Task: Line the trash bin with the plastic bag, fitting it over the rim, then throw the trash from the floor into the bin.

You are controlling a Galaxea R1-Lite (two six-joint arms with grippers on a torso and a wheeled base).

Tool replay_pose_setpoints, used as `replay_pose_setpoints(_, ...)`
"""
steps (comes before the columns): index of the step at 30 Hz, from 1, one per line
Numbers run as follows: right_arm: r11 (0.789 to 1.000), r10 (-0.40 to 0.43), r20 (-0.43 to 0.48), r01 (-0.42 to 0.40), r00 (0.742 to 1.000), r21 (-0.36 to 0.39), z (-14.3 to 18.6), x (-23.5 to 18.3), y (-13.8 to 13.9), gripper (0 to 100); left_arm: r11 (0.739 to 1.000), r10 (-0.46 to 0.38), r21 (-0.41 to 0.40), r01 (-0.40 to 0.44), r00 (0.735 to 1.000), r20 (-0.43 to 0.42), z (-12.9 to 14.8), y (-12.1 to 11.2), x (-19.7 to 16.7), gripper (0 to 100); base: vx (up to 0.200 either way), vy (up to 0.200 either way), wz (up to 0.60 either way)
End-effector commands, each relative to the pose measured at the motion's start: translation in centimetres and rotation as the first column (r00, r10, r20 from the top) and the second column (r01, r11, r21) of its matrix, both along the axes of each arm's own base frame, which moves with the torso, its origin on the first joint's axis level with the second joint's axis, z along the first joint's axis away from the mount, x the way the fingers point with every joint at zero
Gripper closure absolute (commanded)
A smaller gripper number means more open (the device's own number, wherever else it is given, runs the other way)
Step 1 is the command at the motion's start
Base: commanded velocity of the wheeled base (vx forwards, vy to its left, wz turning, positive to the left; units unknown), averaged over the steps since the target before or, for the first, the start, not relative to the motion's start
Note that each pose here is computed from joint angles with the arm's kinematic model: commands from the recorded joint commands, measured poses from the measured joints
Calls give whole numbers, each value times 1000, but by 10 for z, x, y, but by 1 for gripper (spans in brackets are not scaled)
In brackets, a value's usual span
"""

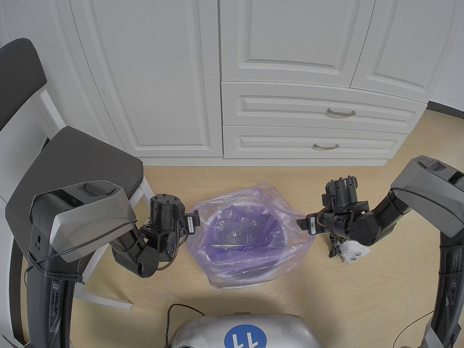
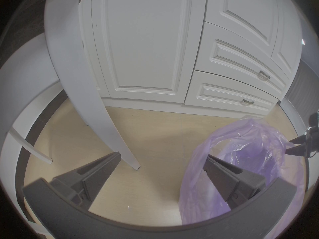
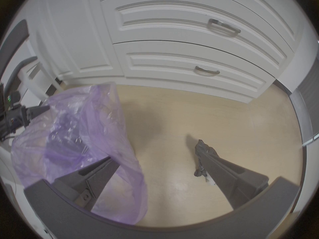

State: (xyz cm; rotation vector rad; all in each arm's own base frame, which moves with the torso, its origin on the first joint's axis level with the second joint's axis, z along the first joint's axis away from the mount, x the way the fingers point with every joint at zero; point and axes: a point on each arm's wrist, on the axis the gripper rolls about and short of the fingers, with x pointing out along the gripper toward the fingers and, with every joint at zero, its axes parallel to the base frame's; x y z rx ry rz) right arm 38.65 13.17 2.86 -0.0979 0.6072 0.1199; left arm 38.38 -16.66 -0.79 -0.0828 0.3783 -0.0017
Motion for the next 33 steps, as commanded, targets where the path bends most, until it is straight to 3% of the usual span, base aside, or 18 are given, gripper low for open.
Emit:
replay_pose_setpoints(1,998,-43,20,42,999,44,-29,20,7,0,1000,8,-3,-8,1000,3,-7,1,4,0,0,0,0)
replay_pose_setpoints(8,991,-101,75,94,992,95,-45,43,12,0,999,32,0,-32,999,-1,-19,7,14,0,0,0,0)
replay_pose_setpoints(14,992,-116,36,114,993,59,-59,44,1,0,999,40,22,-40,999,-32,-23,13,12,0,0,0,0)
replay_pose_setpoints(17,995,-101,7,100,995,13,-55,38,-4,0,996,38,82,-30,994,-98,-25,18,1,0,0,0,0)
replay_pose_setpoints(26,996,5,-58,-11,998,-88,-48,0,-1,0,992,15,125,1,992,-125,-9,23,-16,0,0,0,0)
replay_pose_setpoints(33,995,73,-33,-75,997,-71,-18,-23,9,0,994,-29,106,38,996,-83,16,14,-30,0,0,0,0)
